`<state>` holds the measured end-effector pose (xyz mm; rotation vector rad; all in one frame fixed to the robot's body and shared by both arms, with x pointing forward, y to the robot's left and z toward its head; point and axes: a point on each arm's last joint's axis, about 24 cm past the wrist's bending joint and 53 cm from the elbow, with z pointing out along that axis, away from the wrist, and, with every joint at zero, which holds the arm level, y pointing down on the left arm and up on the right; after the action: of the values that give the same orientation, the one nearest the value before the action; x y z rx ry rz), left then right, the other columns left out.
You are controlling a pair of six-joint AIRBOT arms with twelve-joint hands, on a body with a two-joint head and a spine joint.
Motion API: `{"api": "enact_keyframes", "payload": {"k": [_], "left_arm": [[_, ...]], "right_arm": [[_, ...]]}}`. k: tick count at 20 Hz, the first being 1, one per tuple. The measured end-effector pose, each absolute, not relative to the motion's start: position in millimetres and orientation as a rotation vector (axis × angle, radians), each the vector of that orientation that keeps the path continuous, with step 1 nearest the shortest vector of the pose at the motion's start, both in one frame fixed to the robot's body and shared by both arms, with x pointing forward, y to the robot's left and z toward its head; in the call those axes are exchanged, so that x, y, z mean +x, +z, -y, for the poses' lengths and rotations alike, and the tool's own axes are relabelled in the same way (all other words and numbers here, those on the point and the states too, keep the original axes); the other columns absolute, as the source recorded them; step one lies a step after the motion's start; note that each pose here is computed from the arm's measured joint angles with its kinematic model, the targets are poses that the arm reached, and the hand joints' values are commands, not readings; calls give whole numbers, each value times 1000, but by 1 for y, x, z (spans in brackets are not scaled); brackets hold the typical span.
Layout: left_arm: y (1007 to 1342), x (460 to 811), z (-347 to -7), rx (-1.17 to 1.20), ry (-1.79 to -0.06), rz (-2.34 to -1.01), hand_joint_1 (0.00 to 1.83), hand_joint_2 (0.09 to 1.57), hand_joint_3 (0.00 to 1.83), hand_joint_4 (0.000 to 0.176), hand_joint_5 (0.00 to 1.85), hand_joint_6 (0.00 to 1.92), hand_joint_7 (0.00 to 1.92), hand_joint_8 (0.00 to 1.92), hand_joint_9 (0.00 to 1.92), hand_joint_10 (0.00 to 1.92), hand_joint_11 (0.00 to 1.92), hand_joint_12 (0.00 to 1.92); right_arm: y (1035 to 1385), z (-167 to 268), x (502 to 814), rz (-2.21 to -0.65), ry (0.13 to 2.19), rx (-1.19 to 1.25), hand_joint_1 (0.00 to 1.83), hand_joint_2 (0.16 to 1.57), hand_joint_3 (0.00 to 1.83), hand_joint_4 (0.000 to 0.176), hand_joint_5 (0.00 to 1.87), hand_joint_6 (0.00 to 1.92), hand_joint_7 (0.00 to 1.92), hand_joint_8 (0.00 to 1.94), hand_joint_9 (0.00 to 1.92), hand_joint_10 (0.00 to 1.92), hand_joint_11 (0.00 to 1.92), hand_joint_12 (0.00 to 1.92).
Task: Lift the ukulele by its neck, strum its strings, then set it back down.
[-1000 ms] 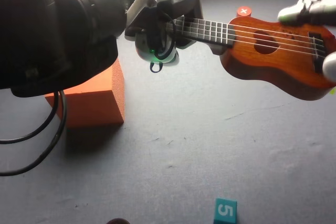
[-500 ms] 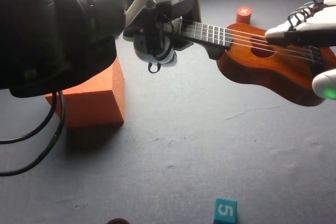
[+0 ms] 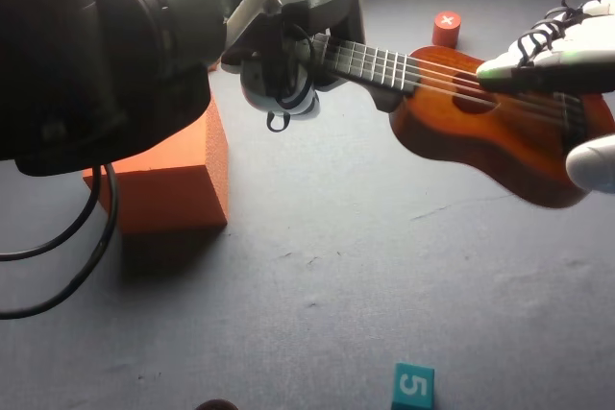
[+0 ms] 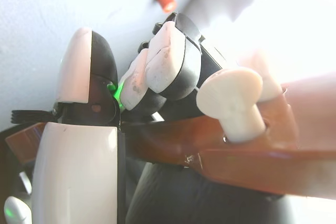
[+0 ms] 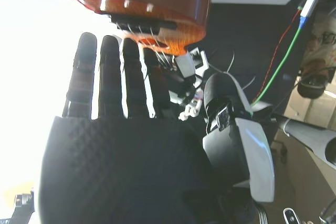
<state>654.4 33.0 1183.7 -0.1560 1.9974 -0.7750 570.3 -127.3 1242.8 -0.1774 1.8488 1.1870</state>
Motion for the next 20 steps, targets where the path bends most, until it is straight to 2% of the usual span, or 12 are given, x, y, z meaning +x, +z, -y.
{"api": "enact_keyframes", "payload": {"k": [3,5,7,9,11,13,15,19,20], "left_arm": [[1186,655,-33,-149,-773,-1993,1424,1205,0,176,1187,1921,1342,1921,1448,1921,1468,1921],[1188,656,-33,-145,-771,-1987,1444,1216,2,176,1217,1921,1348,1921,1447,1921,1470,1921],[1189,657,-34,-147,-770,-1985,1442,1207,0,176,1185,1921,1349,1921,1449,1921,1472,1921],[1189,658,-34,-147,-768,-1985,1428,1217,2,176,1200,1921,1346,1921,1447,1921,1468,1921],[1189,658,-35,-153,-770,-1985,1420,1213,0,176,1202,1921,1343,1921,1448,1921,1472,1921],[1190,658,-34,-163,-779,-1984,1370,1197,0,176,1198,1921,1336,1921,1445,1921,1473,1921],[1192,659,-34,-162,-782,-1980,1405,1203,0,176,1193,1921,1341,1921,1449,1921,1476,1921],[1194,662,-37,-169,-774,-1972,1431,1207,0,176,1214,1921,1346,1921,1444,1921,1466,1921],[1194,661,-36,-170,-775,-1972,1420,1217,3,176,1215,1921,1348,1921,1449,1921,1473,1921]], "right_arm": [[1243,121,558,-1850,1189,-229,0,1342,0,0,196,11,205,3,177,12,0,459],[1244,120,554,-1846,1199,-237,0,1343,0,0,201,12,202,8,166,7,0,399],[1246,119,553,-1843,1202,-239,0,1343,0,0,203,12,213,5,183,13,0,500],[1246,118,552,-1840,1208,-242,0,1348,1,0,198,9,204,0,180,11,0,467],[1254,117,551,-1816,1214,-255,0,1346,0,0,179,0,191,1,168,5,0,411],[1272,116,549,-1759,1242,-267,0,1346,0,0,188,5,190,0,168,4,0,469],[1290,112,544,-1700,1287,-292,0,1340,0,0,189,5,194,2,179,9,0,519],[1295,132,566,-1681,1225,-250,0,1340,0,0,187,3,196,0,164,2,0,391],[1298,142,576,-1671,1201,-215,0,1341,0,0,183,1,179,1,165,2,0,422]]}}
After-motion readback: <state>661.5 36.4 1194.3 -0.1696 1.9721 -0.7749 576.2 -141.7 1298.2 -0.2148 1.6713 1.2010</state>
